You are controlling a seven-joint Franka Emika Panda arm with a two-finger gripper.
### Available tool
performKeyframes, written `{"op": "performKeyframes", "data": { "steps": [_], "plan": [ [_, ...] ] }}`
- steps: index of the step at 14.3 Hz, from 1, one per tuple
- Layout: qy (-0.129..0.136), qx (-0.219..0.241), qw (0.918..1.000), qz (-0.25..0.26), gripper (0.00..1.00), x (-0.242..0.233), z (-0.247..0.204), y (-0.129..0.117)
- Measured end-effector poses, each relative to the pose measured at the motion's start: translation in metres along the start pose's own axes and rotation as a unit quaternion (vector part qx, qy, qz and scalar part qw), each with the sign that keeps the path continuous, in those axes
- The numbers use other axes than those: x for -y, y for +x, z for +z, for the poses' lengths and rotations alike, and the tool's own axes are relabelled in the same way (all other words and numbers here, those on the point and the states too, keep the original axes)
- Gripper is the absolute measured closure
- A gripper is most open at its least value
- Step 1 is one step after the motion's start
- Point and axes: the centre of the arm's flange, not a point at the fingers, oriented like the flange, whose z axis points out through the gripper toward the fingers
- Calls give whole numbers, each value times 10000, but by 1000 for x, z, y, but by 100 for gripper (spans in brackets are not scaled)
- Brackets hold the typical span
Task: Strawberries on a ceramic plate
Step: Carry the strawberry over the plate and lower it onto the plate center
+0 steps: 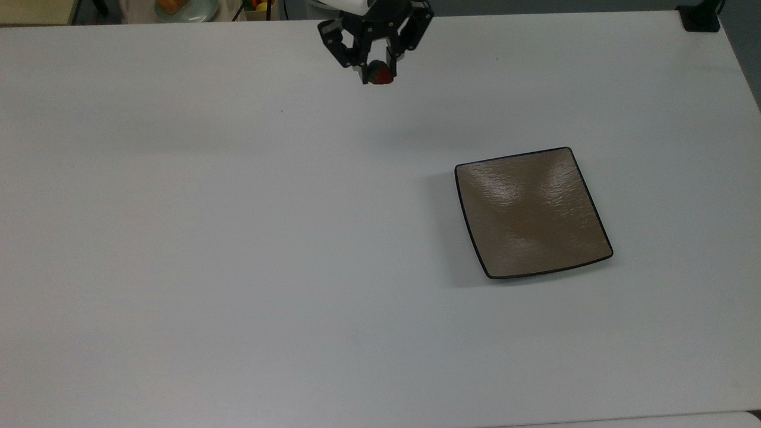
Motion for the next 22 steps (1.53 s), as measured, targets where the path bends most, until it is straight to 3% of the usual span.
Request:
{"op": "performKeyframes", "data": {
  "steps": [5,10,22],
  "plan": [
    [71,-382,9948,939,64,75,27,31],
    [285,-928,9845,1458,64,133,76,68],
    [433,-1185,9823,1385,64,174,186,102]
  ]
}}
